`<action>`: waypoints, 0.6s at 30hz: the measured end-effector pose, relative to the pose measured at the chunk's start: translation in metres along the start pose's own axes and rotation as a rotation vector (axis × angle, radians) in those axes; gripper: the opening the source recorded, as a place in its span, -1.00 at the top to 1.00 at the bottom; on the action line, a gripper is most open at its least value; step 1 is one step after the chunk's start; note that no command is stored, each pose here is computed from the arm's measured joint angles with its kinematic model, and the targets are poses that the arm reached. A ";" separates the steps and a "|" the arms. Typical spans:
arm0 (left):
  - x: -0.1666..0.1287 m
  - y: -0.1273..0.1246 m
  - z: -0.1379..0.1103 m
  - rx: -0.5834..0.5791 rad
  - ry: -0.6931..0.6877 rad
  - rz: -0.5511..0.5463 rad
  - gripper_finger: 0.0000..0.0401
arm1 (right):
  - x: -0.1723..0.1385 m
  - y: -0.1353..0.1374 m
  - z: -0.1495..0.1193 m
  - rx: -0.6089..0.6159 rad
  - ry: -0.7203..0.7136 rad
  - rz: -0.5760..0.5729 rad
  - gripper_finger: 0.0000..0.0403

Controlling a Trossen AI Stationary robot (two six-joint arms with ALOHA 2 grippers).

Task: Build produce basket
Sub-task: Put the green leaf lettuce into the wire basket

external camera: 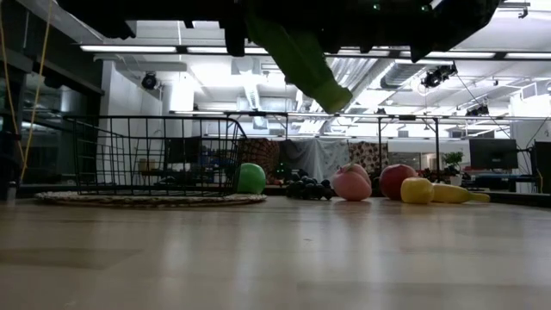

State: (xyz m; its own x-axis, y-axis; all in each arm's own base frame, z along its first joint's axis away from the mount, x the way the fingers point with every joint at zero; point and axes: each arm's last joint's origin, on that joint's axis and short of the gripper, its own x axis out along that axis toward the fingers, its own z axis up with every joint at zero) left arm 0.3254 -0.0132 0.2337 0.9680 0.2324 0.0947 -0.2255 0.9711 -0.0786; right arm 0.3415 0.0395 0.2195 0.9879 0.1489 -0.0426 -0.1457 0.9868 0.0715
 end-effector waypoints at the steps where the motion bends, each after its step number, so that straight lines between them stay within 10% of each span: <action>1: 0.000 0.000 0.000 0.000 0.000 0.002 0.06 | 0.000 -0.001 0.000 0.000 0.001 -0.018 0.05; 10: -0.007 0.004 0.007 0.056 0.066 0.077 0.89 | -0.009 0.000 0.012 -0.037 0.027 -0.090 -0.17; 18: -0.038 0.015 0.025 0.083 0.079 0.178 0.83 | -0.027 0.005 0.025 -0.103 0.108 -0.159 -0.21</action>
State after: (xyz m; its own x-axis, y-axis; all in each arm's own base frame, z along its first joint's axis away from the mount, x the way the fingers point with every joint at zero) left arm 0.2821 -0.0064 0.2534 0.9168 0.3992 0.0081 -0.3991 0.9169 -0.0044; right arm 0.3157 0.0385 0.2463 0.9883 -0.0089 -0.1524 0.0018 0.9989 -0.0472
